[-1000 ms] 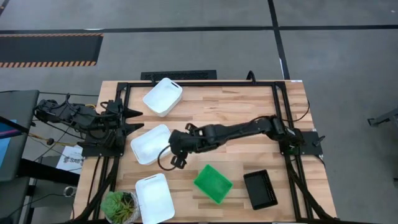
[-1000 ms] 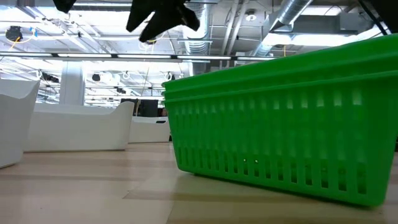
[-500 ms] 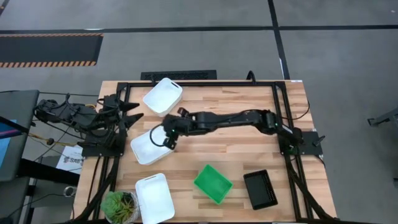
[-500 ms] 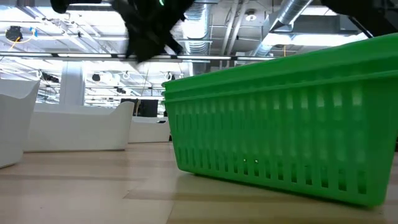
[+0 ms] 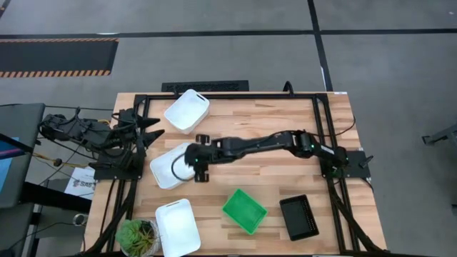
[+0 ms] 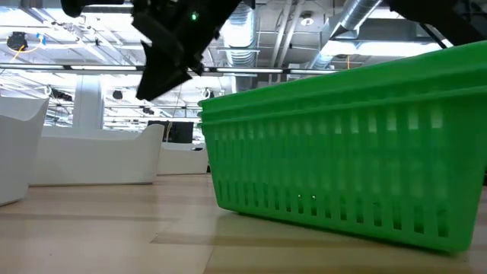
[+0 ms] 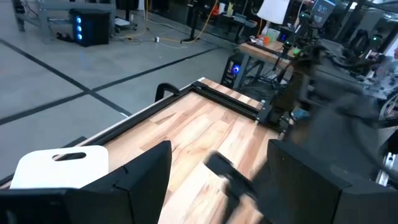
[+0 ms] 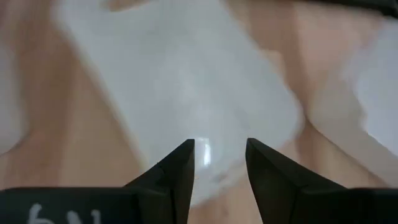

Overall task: Stack baskets by color
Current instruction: Stack the middle white bin on the bottom white bin

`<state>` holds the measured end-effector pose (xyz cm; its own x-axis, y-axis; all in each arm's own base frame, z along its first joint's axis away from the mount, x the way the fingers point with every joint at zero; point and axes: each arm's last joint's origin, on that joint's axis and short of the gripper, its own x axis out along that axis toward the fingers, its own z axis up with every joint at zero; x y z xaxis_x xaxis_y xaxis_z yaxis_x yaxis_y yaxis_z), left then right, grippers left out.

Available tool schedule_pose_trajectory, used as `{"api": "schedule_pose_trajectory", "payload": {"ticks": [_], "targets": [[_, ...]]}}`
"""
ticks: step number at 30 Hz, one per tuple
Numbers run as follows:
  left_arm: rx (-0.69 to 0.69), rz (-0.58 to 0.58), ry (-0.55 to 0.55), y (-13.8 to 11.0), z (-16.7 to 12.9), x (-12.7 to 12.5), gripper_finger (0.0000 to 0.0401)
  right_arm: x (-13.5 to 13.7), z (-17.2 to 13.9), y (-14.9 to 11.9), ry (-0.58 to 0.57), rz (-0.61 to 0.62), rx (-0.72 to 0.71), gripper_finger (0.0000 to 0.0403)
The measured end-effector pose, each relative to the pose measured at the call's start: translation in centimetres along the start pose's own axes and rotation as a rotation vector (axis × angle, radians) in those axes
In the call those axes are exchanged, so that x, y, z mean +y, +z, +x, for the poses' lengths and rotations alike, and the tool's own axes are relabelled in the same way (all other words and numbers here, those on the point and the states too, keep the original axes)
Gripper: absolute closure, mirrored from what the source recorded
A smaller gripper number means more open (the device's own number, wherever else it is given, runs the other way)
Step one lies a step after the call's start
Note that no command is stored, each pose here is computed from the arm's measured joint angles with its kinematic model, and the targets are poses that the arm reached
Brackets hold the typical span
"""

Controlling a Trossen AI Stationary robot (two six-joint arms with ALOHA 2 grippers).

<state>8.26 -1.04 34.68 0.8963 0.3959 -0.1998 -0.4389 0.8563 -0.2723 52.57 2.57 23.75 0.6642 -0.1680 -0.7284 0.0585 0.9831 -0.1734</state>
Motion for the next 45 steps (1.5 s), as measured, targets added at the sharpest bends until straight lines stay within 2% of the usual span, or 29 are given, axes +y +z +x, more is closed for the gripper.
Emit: {"api": "schedule_pose_trajectory", "payload": {"ticks": [7,12,13,16,18,31,38,45], "targets": [[0.000,-0.015,0.001,0.0,0.0,0.0,0.0147,2.7,-0.6,0.5,0.033,-0.232,-0.061,0.0239],[-0.006,-0.029,0.010,0.0,0.0,0.0,0.0147,3.5,1.1,0.4,0.087,-0.330,-0.121,0.0239],[-0.009,-0.038,0.015,0.0,0.0,0.0,0.0147,3.6,1.8,0.4,0.092,-0.334,-0.148,0.0239],[-0.018,-0.056,0.032,0.0,0.0,0.1,0.0147,3.7,3.1,-0.6,0.107,-0.348,-0.098,0.0239],[-0.016,-0.057,0.034,0.0,0.0,0.1,0.0147,3.7,3.8,-0.5,0.114,-0.347,-0.135,0.0239],[-0.028,-0.114,0.053,0.0,0.0,0.2,0.0147,3.9,3.7,-0.4,0.213,-0.369,-0.164,0.0239],[-0.048,-0.129,0.085,0.1,0.0,0.3,0.0147,4.1,4.5,-1.5,0.222,-0.416,-0.138,0.0239],[-0.072,-0.197,0.115,0.2,0.0,0.4,0.0147,3.9,5.0,-2.1,0.221,-0.465,-0.117,0.0239]]}}
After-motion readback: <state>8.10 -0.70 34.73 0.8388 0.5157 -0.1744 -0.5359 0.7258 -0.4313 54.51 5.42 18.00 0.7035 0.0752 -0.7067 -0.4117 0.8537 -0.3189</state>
